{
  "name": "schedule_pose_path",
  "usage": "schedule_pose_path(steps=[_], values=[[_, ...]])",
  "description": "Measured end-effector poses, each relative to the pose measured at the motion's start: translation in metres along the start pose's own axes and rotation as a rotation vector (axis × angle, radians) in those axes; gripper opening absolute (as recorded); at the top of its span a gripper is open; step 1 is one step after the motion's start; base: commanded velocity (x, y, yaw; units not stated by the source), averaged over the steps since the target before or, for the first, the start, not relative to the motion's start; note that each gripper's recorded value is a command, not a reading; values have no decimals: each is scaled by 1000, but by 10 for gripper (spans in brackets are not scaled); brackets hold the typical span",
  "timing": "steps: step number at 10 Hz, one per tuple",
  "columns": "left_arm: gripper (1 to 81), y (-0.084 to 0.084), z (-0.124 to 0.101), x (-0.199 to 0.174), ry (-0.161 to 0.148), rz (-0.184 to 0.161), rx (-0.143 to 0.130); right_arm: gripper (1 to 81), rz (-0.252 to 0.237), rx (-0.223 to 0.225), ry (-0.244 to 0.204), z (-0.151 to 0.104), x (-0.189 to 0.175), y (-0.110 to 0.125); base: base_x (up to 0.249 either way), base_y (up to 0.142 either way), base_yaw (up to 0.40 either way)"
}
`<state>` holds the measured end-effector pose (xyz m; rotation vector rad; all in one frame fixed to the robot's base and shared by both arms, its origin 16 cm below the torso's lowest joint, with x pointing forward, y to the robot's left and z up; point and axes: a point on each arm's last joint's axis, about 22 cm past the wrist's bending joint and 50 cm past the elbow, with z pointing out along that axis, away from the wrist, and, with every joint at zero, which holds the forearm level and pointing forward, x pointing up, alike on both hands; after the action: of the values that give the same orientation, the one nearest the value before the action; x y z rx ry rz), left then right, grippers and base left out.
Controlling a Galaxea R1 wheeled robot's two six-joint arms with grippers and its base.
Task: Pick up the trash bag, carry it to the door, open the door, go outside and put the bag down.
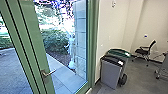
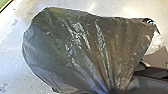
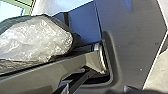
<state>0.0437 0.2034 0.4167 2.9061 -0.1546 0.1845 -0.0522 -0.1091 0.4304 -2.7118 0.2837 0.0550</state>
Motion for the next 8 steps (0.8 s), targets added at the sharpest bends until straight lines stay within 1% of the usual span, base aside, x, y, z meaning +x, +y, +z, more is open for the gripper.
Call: schedule_pose_path(steps=[8], values=[[10,1,0,-1,-1,0,-1,811,1,0,1,0,-1,0,135,0,0]])
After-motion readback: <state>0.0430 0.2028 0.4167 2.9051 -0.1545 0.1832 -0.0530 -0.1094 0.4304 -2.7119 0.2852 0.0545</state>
